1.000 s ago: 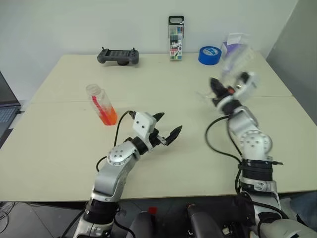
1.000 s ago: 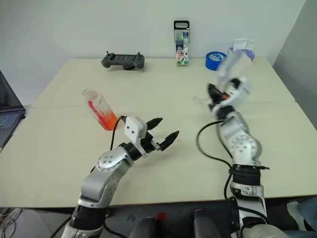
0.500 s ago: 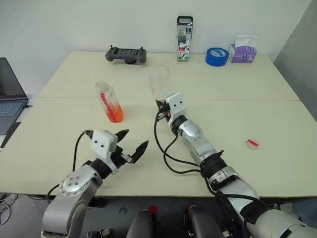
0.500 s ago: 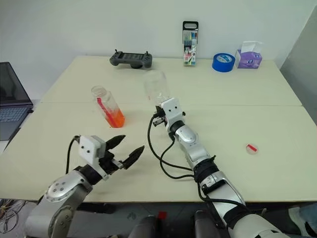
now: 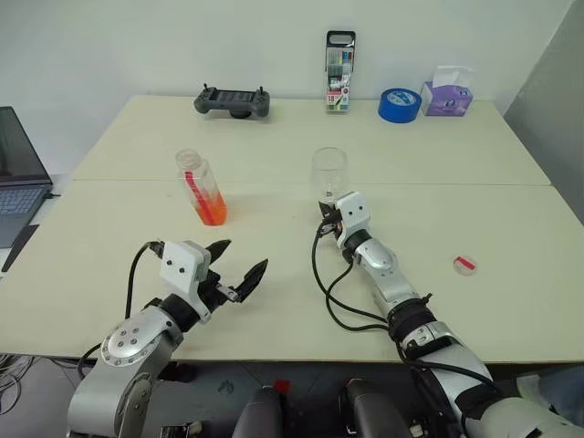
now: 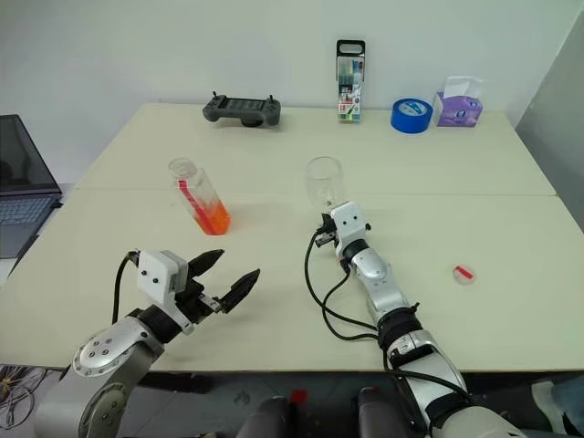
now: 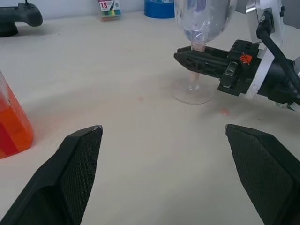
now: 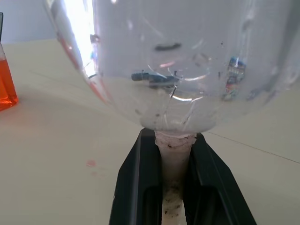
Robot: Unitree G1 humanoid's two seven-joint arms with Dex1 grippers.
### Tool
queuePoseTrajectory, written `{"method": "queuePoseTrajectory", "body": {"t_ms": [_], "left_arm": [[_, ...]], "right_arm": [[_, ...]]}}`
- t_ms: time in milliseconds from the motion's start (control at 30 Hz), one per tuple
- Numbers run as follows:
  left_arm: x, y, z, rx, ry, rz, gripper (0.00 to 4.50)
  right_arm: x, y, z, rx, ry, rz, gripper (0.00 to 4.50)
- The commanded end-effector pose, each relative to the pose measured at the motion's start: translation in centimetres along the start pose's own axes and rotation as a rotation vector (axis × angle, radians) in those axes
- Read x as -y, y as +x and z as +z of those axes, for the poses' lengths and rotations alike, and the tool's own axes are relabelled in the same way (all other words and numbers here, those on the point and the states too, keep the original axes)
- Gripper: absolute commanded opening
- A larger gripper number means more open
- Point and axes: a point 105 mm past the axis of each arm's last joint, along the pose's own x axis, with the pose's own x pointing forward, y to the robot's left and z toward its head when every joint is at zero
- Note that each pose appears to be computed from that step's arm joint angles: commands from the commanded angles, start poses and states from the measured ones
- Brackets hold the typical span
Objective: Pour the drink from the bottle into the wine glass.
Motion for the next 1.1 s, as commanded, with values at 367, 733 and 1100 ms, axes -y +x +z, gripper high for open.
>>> {"method": "queuePoseTrajectory", "body": {"t_ms": [367,733,1100], "left_arm": [[1.1,2.3,0.8,0.045,0.026,-0.041,4.50],[1.4,4.0,0.5,0.075,0.050,-0.013,4.50],[0.8,5.8,0.6,0.147,0.064,0.169,4.50]], "right_arm": [[-0.6,-1.4,-2.0,-0.100,0.038,0.044,2.16],[-0.3,-3.4,0.3,-0.082,-0.025,0.140,4.48],[1.7,-13.6,10.7,-0.244,-0.111,0.494,4.48]]}}
